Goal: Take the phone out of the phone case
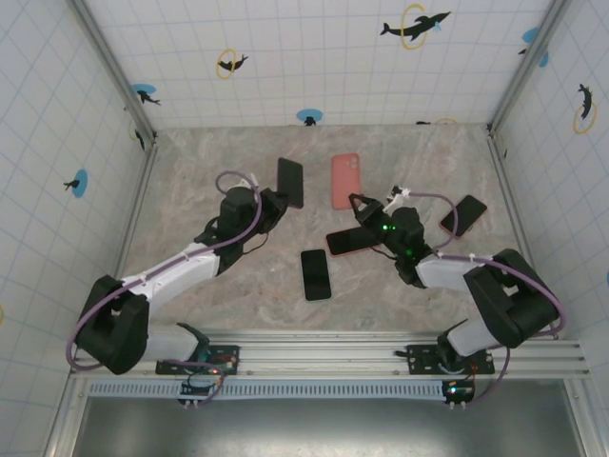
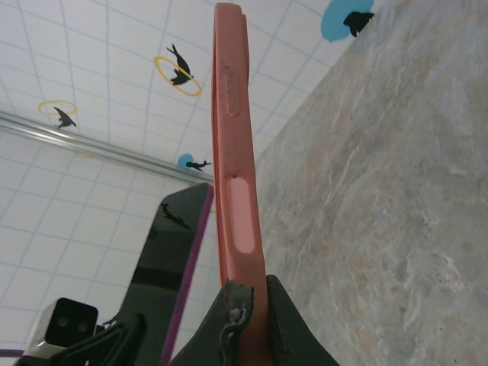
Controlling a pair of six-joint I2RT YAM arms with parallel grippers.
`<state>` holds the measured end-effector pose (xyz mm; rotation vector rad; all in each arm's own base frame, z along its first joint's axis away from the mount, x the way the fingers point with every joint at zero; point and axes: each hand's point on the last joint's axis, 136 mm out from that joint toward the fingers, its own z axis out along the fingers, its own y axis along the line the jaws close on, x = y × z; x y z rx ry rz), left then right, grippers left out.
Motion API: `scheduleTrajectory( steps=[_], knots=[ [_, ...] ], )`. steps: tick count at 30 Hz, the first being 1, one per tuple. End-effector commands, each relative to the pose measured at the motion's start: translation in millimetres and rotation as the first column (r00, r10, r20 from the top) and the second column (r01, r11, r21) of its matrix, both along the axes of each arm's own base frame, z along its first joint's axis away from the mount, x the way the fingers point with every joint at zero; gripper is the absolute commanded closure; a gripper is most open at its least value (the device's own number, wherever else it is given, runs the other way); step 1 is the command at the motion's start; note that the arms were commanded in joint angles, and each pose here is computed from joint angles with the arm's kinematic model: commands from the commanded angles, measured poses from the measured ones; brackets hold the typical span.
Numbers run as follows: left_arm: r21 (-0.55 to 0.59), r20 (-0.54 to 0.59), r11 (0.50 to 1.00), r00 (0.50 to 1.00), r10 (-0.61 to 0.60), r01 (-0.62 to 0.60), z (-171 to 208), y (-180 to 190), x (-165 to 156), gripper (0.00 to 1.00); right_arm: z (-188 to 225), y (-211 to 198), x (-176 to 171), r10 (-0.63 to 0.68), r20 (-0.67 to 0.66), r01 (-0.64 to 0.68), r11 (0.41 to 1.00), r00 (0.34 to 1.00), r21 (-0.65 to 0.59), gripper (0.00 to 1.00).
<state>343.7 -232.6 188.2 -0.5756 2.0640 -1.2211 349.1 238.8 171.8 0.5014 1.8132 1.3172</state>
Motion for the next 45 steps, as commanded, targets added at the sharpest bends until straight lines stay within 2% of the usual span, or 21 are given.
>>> scheduleTrajectory(
  steps=[1, 12, 22, 34, 39, 45],
  knots=[
    [-0.021, 0.137, 0.999, 0.99, -0.03, 0.033, 21, 18, 5, 0.91, 13, 15, 7, 0.006, 0.024, -0.006, 1.0, 1.0, 0.022, 1.0],
    [-0.052, 0.108, 0.999, 0.994, 0.0, 0.006, -33, 99, 19, 0.9, -2, 60, 5, 0.078, -0.022, -0.077, 0.997, 0.997, 0.031, 1.0],
    [-0.058, 0.028, 0.998, 0.999, 0.03, -0.029, -78, 162, 27, 0.88, -18, 106, 6, 0.12, -0.097, -0.122, 0.993, 0.988, -0.007, 1.0],
    [-0.085, -0.059, 0.996, 0.998, 0.0, -0.005, -112, 204, 40, 0.84, -41, 161, 10, 0.181, -0.169, -0.194, 0.979, 0.969, -0.063, 1.0],
    [-0.097, -0.106, 0.995, 0.994, -0.009, -0.001, -126, 208, 42, 0.82, -55, 176, 10, 0.183, -0.206, -0.204, 0.975, 0.961, -0.083, 1.0],
    [-0.104, -0.144, 0.993, 0.989, 0.037, -0.052, -138, 212, 43, 0.82, -65, 196, 9, 0.196, -0.224, -0.219, 0.972, 0.955, -0.081, 1.0]
  ],
)
